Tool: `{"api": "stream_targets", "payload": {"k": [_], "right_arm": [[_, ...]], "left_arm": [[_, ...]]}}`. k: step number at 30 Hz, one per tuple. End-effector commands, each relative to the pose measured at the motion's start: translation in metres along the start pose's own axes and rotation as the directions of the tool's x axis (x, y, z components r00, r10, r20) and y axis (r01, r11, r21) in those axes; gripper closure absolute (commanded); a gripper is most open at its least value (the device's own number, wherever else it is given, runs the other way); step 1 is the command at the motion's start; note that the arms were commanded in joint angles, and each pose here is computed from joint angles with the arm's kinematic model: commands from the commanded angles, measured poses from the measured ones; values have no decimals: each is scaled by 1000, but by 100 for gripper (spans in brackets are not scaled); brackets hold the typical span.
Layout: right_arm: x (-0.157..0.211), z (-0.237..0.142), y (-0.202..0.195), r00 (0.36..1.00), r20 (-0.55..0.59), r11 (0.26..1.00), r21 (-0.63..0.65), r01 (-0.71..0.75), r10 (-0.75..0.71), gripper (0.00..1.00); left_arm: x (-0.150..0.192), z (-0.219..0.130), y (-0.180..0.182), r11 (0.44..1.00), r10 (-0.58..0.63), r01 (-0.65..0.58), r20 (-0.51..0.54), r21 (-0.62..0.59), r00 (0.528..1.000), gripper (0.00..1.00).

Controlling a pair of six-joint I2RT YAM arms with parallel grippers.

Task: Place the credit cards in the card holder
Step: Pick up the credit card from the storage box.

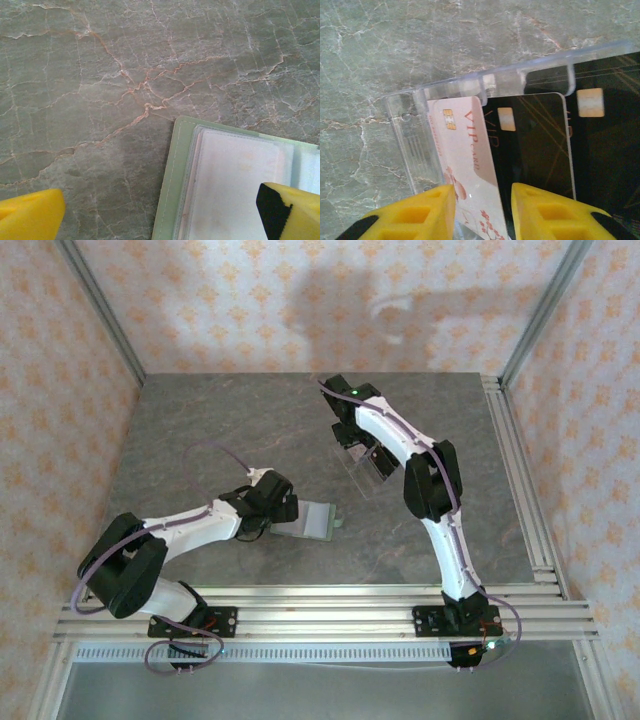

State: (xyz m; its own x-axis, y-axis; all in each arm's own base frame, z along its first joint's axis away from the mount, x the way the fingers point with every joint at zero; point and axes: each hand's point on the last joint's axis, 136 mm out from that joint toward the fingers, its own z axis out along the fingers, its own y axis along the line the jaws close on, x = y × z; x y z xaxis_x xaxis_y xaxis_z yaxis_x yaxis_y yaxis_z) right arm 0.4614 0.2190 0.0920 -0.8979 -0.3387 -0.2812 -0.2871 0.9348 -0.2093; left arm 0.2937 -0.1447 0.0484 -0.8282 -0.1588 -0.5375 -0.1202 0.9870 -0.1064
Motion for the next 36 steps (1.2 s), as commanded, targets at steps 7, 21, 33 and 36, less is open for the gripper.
{"api": "stream_targets", "payload": {"k": [7,21,33,36], "right_arm": [[1,-2,3,1000,-14,1000,-19,8,-8,79],[-2,-13,10,1000,0,997,-80,3,-3,100],[-20,-58,4,995,97,993,-120,-18,30,100],[-23,-74,5,991,126,989,-147,-27,46,100]], "left_arm": [[-9,0,-5,1000,4,-5,21,11,1000,0],[-8,2,-4,1000,11,-11,19,4,1000,0],[-10,5,-7,1000,19,-20,17,10,1000,0],[-9,6,-10,999,26,-26,11,24,1000,0]]}}
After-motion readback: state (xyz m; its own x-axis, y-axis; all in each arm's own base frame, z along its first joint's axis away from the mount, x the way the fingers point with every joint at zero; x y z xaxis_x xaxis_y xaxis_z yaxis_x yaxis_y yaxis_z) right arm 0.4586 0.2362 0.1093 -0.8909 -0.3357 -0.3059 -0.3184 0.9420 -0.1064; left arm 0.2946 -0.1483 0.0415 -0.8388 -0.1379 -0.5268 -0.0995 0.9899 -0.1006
